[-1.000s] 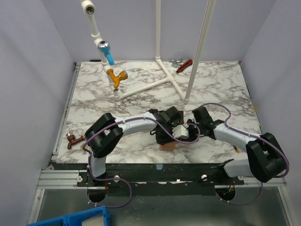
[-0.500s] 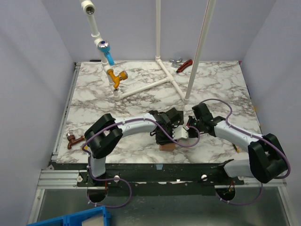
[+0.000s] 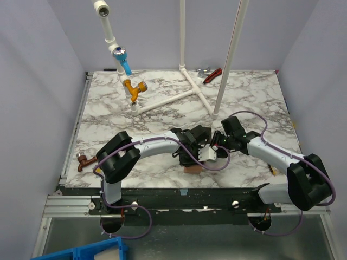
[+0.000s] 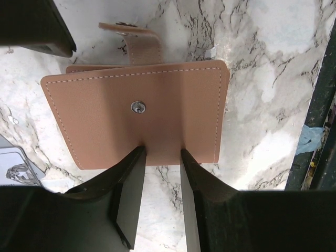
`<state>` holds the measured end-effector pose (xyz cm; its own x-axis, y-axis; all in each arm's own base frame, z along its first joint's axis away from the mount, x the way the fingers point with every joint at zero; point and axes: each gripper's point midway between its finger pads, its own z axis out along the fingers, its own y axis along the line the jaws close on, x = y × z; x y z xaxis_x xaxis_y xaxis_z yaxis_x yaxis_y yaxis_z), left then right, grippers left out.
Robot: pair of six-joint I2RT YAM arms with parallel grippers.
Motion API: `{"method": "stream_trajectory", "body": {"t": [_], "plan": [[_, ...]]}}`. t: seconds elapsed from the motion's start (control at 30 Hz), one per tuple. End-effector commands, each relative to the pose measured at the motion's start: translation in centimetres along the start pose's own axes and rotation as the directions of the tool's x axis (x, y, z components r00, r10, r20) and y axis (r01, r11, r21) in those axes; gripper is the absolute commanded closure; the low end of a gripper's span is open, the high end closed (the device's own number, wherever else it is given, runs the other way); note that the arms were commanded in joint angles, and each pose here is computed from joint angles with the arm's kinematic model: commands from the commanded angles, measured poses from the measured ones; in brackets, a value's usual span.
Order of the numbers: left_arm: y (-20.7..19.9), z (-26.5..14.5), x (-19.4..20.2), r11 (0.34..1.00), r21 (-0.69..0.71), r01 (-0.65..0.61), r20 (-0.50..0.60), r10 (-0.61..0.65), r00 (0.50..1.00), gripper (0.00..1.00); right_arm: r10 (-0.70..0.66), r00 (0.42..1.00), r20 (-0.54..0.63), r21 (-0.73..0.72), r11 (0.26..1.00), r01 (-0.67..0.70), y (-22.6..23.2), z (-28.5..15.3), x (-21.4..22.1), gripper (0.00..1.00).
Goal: Put the credit cards into the card holder
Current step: Close the card holder at the center of the board.
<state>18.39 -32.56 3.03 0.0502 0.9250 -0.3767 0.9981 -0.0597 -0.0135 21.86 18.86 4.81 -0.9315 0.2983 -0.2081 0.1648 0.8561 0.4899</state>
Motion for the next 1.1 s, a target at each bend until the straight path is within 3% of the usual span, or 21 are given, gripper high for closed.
{"method": "stream_trajectory", "body": {"t": [0.0,0.3,0.4,0.53,0.73,1.07], "plan": [[0.3,0.8,1.3,0.999,-0.025,-0.025,-0.034,0.024,0.999,0.66,0.002,1.000,-0.018,-0.067,0.998,-0.003,2.1,-0.7,-0.4,0.57],[0.3,0.6,1.5,0.998,-0.049,-0.049,-0.030,0.048,0.998,0.67,-0.013,0.994,-0.106,-0.084,0.996,0.004,1.6,-0.2,1.5,0.60],[0.2,0.5,1.5,0.997,-0.056,-0.061,-0.028,0.059,0.998,0.67,-0.013,0.992,-0.125,-0.068,0.998,0.004,1.0,0.2,1.9,0.68],[0.0,0.1,1.3,0.995,-0.061,-0.078,-0.020,0.077,0.997,0.67,-0.004,0.992,-0.127,-0.032,0.999,0.000,0.3,0.5,2.0,0.88],[-1.1,-0.5,0.7,0.992,-0.039,-0.122,0.021,0.123,0.992,0.67,-0.013,0.992,-0.127,-0.001,1.000,0.013,-0.3,0.5,2.0,0.99],[-2.1,0.0,0.1,0.984,-0.009,-0.179,0.042,0.179,0.983,0.66,-0.021,0.992,-0.126,-0.057,0.998,0.014,1.1,-0.2,1.7,0.99]]}}
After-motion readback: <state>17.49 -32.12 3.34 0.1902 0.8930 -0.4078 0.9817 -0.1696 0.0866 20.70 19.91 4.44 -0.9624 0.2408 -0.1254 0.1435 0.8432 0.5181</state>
